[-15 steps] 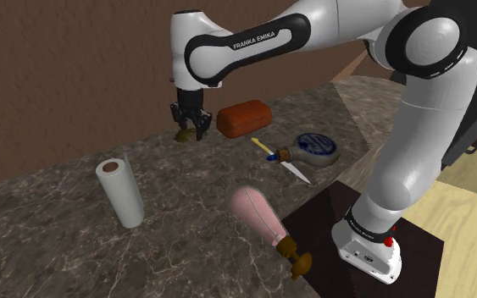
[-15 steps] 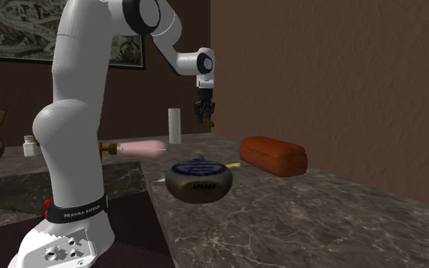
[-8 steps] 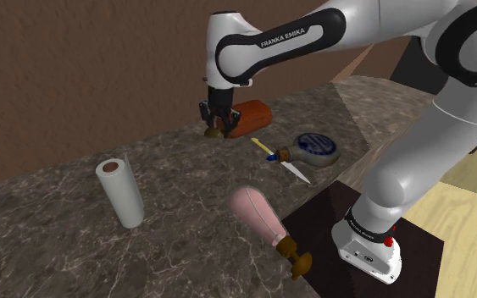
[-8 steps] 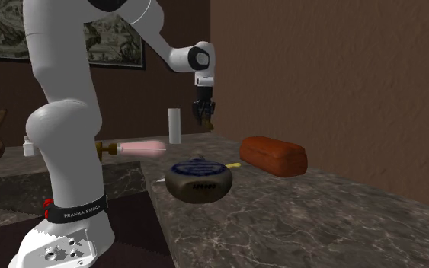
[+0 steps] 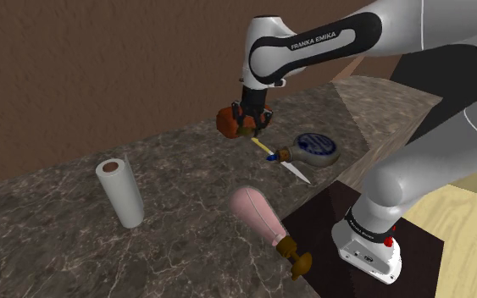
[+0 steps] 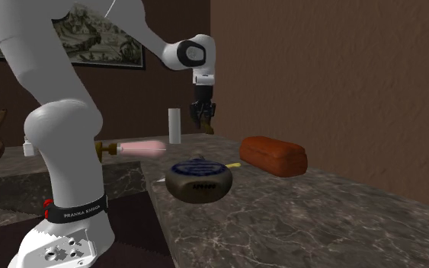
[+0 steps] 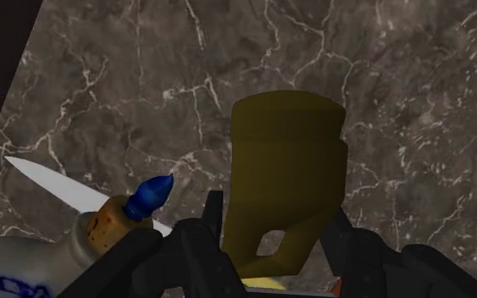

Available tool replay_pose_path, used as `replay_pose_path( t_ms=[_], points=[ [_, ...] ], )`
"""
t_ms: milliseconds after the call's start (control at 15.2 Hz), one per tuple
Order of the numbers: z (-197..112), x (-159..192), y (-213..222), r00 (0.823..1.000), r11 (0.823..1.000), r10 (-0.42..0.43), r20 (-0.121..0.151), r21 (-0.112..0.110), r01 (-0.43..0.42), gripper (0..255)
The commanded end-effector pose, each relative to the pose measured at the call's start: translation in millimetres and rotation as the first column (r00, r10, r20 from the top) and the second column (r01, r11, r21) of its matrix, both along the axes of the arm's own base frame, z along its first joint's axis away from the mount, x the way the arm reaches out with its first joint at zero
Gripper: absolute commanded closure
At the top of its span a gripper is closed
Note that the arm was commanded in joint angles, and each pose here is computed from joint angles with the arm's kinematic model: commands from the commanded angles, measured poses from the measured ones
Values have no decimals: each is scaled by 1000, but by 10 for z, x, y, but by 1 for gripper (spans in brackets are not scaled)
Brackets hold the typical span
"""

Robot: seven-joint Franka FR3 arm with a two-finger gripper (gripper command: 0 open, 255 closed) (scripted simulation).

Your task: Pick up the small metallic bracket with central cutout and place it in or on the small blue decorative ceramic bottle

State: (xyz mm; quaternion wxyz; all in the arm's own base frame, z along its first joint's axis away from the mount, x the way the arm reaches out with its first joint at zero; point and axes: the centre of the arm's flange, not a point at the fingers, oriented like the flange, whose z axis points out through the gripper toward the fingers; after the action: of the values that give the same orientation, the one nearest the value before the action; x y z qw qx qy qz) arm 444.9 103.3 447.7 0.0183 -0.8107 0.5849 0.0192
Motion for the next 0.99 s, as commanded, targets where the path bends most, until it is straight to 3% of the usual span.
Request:
replay_pose_path(
  t_ms=[0, 924],
  points=[
    [4, -152, -215, 1000, 1000, 2, 1, 2, -2, 255],
    [0, -1183, -1749, 1000, 1000, 2, 1, 2, -2, 255]
  ],
)
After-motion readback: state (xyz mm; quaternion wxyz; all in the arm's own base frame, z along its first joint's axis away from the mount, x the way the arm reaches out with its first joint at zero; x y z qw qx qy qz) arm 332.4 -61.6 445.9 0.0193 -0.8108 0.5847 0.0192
